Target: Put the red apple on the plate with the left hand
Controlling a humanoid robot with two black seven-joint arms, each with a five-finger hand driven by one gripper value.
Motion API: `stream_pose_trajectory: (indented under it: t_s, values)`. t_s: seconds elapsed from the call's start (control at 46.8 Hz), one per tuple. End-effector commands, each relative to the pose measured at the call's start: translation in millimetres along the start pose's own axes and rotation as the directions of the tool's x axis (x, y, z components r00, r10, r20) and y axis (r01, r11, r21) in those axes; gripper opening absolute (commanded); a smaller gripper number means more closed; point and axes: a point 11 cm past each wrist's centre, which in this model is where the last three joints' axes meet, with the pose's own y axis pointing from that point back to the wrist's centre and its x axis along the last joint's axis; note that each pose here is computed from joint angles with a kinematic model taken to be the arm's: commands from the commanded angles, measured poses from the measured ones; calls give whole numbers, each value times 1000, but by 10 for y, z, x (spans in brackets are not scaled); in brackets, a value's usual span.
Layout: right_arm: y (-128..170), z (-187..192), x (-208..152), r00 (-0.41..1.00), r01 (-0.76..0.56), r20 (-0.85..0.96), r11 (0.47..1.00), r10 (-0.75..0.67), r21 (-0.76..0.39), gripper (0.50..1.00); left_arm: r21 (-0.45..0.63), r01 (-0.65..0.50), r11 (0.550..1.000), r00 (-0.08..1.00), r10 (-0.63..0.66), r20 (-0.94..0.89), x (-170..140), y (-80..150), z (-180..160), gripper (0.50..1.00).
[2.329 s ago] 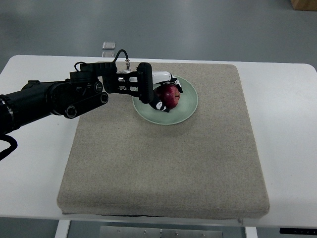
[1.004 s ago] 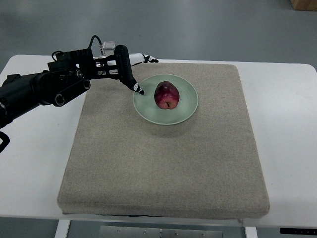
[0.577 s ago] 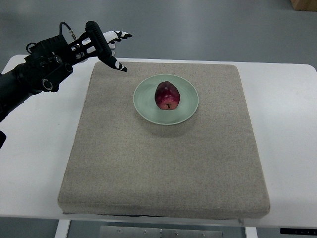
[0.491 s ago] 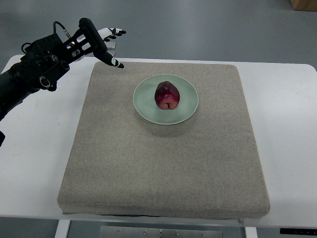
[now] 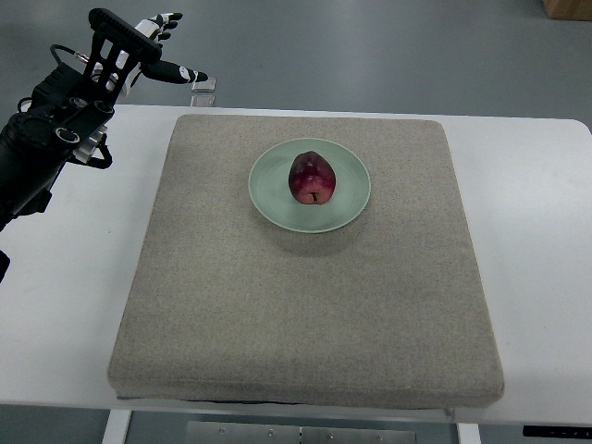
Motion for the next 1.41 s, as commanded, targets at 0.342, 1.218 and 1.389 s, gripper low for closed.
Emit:
stream_pose_trajectory:
  t_s: [0.342,1.218,1.389]
  values:
    - [0,1,1,1000,0,-1,1000,0,0,932,145,-48,988,920,101,-379,-5,26,-208,992]
    - [0,1,1,1000,0,-1,1000,0,0,932,-69,29,997,536,-73,-841,-157,106,-238,990]
    - [-1,1,-5,1000,1,-1,1000,-1,0,932,-60,1,998,495,-52,-867,-126,101,-245,990]
